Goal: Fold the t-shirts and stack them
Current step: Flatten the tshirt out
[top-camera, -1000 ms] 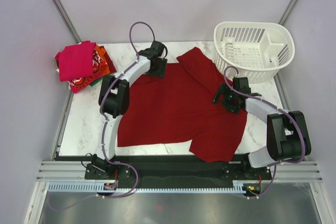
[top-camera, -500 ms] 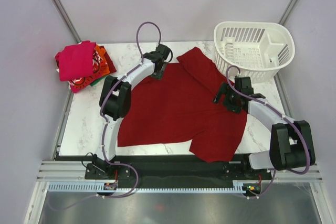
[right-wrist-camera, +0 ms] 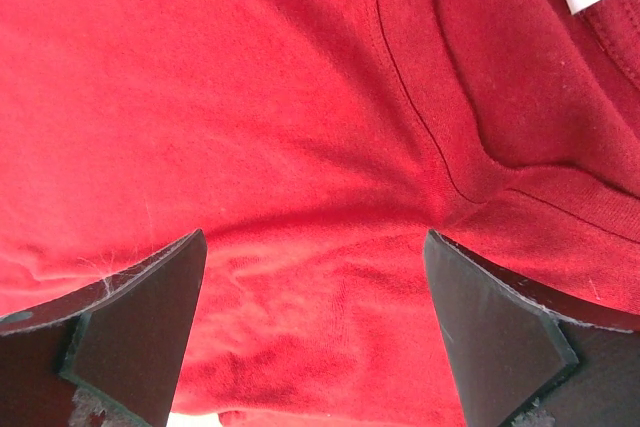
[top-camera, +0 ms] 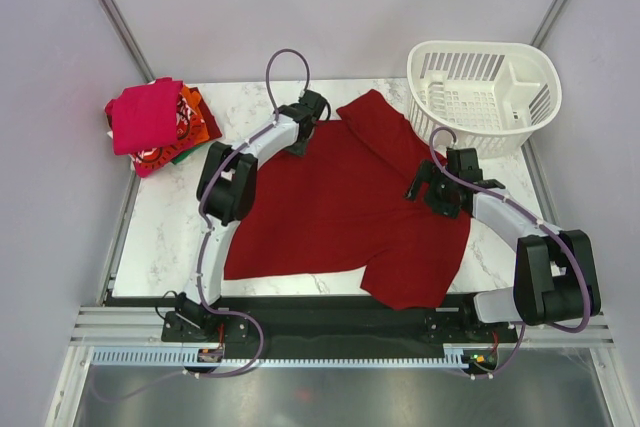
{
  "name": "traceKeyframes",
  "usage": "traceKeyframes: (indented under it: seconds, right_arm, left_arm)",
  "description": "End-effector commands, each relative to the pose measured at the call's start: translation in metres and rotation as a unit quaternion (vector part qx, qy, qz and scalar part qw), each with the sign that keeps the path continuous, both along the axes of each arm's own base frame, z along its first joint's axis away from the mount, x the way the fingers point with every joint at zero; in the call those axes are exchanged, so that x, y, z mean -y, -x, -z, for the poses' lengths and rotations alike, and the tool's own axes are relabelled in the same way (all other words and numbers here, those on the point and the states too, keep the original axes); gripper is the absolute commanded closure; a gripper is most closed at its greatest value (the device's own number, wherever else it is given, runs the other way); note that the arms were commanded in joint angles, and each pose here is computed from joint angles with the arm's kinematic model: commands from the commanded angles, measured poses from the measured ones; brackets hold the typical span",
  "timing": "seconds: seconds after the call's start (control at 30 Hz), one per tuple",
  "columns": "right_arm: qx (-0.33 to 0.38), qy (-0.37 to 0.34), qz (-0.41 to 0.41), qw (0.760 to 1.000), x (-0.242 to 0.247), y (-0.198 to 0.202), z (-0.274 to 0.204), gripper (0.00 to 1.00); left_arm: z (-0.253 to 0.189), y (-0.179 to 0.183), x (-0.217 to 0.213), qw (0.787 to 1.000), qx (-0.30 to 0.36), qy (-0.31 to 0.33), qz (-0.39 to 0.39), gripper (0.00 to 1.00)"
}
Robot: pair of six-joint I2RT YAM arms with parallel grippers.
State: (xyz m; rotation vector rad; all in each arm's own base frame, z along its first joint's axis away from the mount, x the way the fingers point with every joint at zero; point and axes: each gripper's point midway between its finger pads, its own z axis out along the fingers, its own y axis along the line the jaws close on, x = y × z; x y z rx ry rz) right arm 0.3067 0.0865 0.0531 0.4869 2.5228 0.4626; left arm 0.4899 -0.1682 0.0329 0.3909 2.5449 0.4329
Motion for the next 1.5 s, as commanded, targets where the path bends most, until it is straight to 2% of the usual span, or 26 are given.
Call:
traceKeyframes:
  seconds: [0.0, 0.03, 0.1, 0.13, 0.2, 0.37, 0.5, 0.6, 0.7, 0.73, 0.77, 0.8, 0.97, 1.0, 1.07, 1.17, 1.2, 1.27, 1.4, 1.47]
  right_arm:
    - [0.004, 0.005, -0.01, 1.0, 0.0, 0.0, 0.002, 0.02]
    - [0.003, 0.005, -0.011, 1.0, -0.001, 0.001, 0.002, 0.02]
    - [0.002, 0.006, -0.013, 1.0, 0.0, 0.001, 0.003, 0.02]
    - [0.001, 0.006, -0.012, 1.0, 0.0, 0.002, 0.004, 0.02]
    - [0.001, 0.006, -0.013, 1.0, 0.0, 0.001, 0.004, 0.02]
    - [0.003, 0.007, -0.016, 1.0, -0.001, 0.001, 0.003, 0.02]
    - [0.003, -0.005, -0.025, 1.0, -0.006, 0.002, 0.0, 0.02]
    - [0.006, -0.013, -0.034, 0.999, -0.01, 0.002, -0.003, 0.02]
    - [0.008, -0.02, -0.046, 0.999, -0.016, 0.004, -0.008, 0.02]
    - [0.01, -0.02, -0.049, 0.999, -0.017, 0.005, -0.011, 0.02]
    - [0.013, -0.02, -0.05, 0.998, -0.018, 0.004, -0.014, 0.02]
    - [0.016, -0.02, -0.055, 0.998, -0.021, 0.004, -0.015, 0.02]
    - [0.035, -0.018, -0.066, 0.997, -0.033, -0.006, -0.03, 0.02]
    - [0.038, -0.018, -0.076, 0.996, -0.04, -0.007, -0.033, 0.02]
    - [0.055, -0.019, -0.086, 0.995, -0.05, -0.019, -0.046, 0.02]
    - [0.086, -0.022, -0.101, 0.991, -0.067, -0.039, -0.072, 0.02]
    - [0.095, -0.022, -0.104, 0.99, -0.072, -0.045, -0.079, 0.02]
    - [0.115, -0.025, -0.107, 0.987, -0.08, -0.065, -0.098, 0.02]
    - [0.133, -0.021, -0.111, 0.985, -0.09, -0.099, -0.116, 0.02]
    - [0.145, -0.014, -0.114, 0.983, -0.092, -0.111, -0.122, 0.02]
  left_arm:
    - [-0.003, -0.012, -0.004, 1.0, 0.013, -0.023, 0.007, 0.63]
    - [-0.004, -0.013, -0.005, 0.999, 0.016, -0.028, 0.006, 0.73]
    - [-0.006, -0.015, -0.008, 0.999, 0.02, -0.036, 0.007, 0.81]
    - [-0.009, -0.016, -0.01, 0.999, 0.023, -0.042, 0.005, 0.9]
    - [-0.017, -0.019, -0.014, 0.998, 0.032, -0.047, 0.002, 0.98]
    - [-0.048, -0.03, -0.039, 0.995, 0.057, -0.079, -0.003, 0.98]
    - [-0.073, -0.05, -0.083, 0.994, 0.078, -0.066, -0.041, 0.98]
    - [-0.081, -0.065, -0.115, 0.99, 0.086, -0.096, -0.062, 0.98]
    - [-0.076, -0.076, -0.149, 0.984, 0.085, -0.126, -0.093, 0.74]
    - [-0.078, -0.078, -0.155, 0.983, 0.092, -0.116, -0.111, 0.32]
    - [-0.08, -0.078, -0.164, 0.981, 0.097, -0.11, -0.126, 0.05]
    - [-0.082, -0.078, -0.162, 0.982, 0.097, -0.101, -0.126, 0.0]
    - [-0.101, -0.066, -0.124, 0.989, 0.107, -0.042, -0.095, 0.0]
    - [-0.12, -0.061, -0.114, 0.989, 0.12, -0.027, -0.084, 0.0]
    - [-0.121, -0.044, -0.083, 0.991, 0.114, -0.012, -0.062, 0.0]
    - [-0.122, -0.01, -0.038, 0.992, 0.099, 0.064, -0.036, 0.0]
    - [-0.113, 0.0, -0.021, 0.991, 0.076, 0.106, -0.02, 0.0]
    - [-0.087, 0.015, -0.006, 0.986, 0.043, 0.155, -0.033, 0.01]
    - [-0.03, 0.02, 0.009, 0.979, -0.016, 0.194, -0.052, 0.04]
    - [-0.017, 0.018, 0.013, 0.977, -0.027, 0.206, -0.054, 0.04]
